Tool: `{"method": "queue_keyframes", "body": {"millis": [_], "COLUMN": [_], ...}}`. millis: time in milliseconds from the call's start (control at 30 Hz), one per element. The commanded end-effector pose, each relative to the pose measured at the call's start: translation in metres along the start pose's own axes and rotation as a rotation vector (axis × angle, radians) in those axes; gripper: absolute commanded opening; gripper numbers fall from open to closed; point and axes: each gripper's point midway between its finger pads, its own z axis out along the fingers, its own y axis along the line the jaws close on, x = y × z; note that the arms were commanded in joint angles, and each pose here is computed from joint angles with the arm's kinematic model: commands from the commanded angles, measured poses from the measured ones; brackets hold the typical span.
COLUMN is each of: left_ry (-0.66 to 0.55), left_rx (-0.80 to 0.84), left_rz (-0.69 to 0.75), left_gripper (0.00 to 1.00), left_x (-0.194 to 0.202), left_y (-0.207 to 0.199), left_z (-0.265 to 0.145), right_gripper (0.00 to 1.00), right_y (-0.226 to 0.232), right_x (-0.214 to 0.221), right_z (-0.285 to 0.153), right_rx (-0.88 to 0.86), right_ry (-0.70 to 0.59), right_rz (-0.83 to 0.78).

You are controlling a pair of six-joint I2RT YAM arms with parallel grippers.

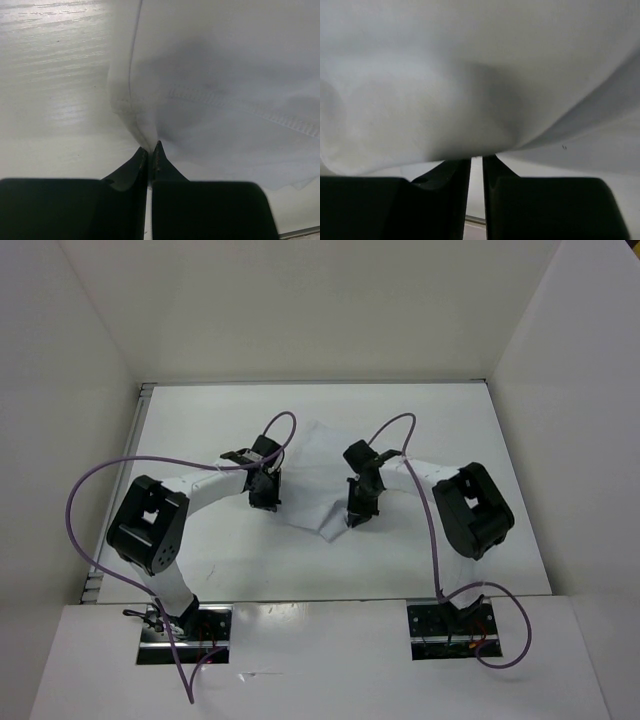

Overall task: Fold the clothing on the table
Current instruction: Flatten the skirt out

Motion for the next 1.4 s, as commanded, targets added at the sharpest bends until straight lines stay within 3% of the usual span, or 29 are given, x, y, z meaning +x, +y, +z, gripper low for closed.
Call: {"method": "queue_keyframes", "body": {"millis": [0,300,400,467,533,667,800,1067,1367], "left_ry": [-0.005,0.068,0.075,0.074,0.076,0.087,0.077,0.081,0.089], "left_rx": [0.048,0.131,0.141,0.142,0.151,0.156,0.161,0.169,0.145], "left_rz": [-0.011,0.006,0.006,0.017,0.026,0.025,0.035,0.054,0.052], "left_gripper": [0.0,0.0,0.0,0.0,0.0,0.0,0.0,0.0,0.0], "left_x": [0.003,0.035,0.038,0.038,0.036,0.036,0.03,0.025,0.028], "left_y": [-0.006,-0.019,-0.02,-0.02,-0.022,-0.024,-0.027,-0.03,-0.026], "left_z": [-0.008,-0.008,-0.007,-0.007,-0.006,-0.003,-0.003,0.0,0.003], "right_gripper": [0.19,0.19,0.19,0.19,0.26,0.38,0.41,0.41,0.39], "right_y": [0.006,-0.045,-0.056,-0.057,-0.041,-0.016,-0.002,0.022,0.024], "right_x": [-0.047,-0.168,-0.189,-0.189,-0.182,-0.133,-0.095,-0.065,-0.06], "right_z": [0.007,-0.037,-0.056,-0.07,-0.078,-0.071,-0.068,-0.046,-0.011], "right_rx": [0.022,0.307,0.39,0.396,0.314,0.111,-0.033,-0.216,-0.213], "right_ry": [-0.126,-0.404,-0.485,-0.501,-0.493,-0.355,-0.287,-0.179,-0.104], "right_rz": [0.005,0.065,0.086,0.078,0.051,-0.002,0.028,0.023,0.055]}}
